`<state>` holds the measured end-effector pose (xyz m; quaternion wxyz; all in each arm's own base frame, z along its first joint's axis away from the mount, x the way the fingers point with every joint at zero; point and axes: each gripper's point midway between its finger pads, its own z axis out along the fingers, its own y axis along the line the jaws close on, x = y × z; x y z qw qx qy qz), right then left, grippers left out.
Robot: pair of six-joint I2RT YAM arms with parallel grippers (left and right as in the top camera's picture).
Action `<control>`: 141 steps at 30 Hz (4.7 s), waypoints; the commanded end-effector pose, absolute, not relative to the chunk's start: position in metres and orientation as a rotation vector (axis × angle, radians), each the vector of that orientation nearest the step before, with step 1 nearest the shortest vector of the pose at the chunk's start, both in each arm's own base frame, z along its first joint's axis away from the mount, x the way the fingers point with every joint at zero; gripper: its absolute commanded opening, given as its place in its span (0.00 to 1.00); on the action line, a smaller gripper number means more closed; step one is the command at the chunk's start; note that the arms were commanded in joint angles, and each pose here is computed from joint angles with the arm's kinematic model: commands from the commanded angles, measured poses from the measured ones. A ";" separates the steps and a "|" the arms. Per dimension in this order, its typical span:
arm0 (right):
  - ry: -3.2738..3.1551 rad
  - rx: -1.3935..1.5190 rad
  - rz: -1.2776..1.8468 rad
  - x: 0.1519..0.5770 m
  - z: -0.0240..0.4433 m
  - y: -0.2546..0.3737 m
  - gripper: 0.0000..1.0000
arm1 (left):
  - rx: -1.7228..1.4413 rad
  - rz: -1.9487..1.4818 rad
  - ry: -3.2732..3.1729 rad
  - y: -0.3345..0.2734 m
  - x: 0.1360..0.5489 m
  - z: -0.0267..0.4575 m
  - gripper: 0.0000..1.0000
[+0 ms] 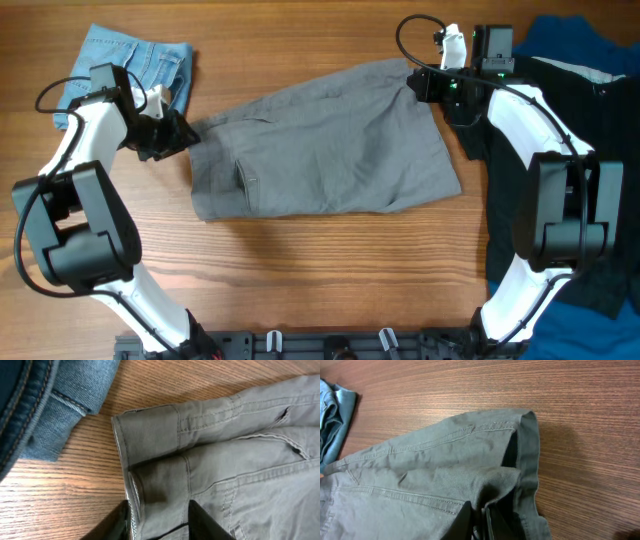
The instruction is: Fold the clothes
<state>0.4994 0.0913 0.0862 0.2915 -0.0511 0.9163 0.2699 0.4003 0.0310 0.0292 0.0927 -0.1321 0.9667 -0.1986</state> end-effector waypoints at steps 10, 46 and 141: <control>2.479 -0.078 0.596 0.501 0.086 0.073 0.04 | -0.462 -0.632 2.896 0.038 0.393 0.017 0.04; 2.373 -0.159 0.698 0.520 0.082 0.094 0.04 | -0.429 -0.620 2.837 0.037 0.397 0.045 0.04; 2.423 0.037 0.655 0.537 0.028 0.085 0.25 | -0.361 -0.520 2.598 0.038 0.469 0.057 0.65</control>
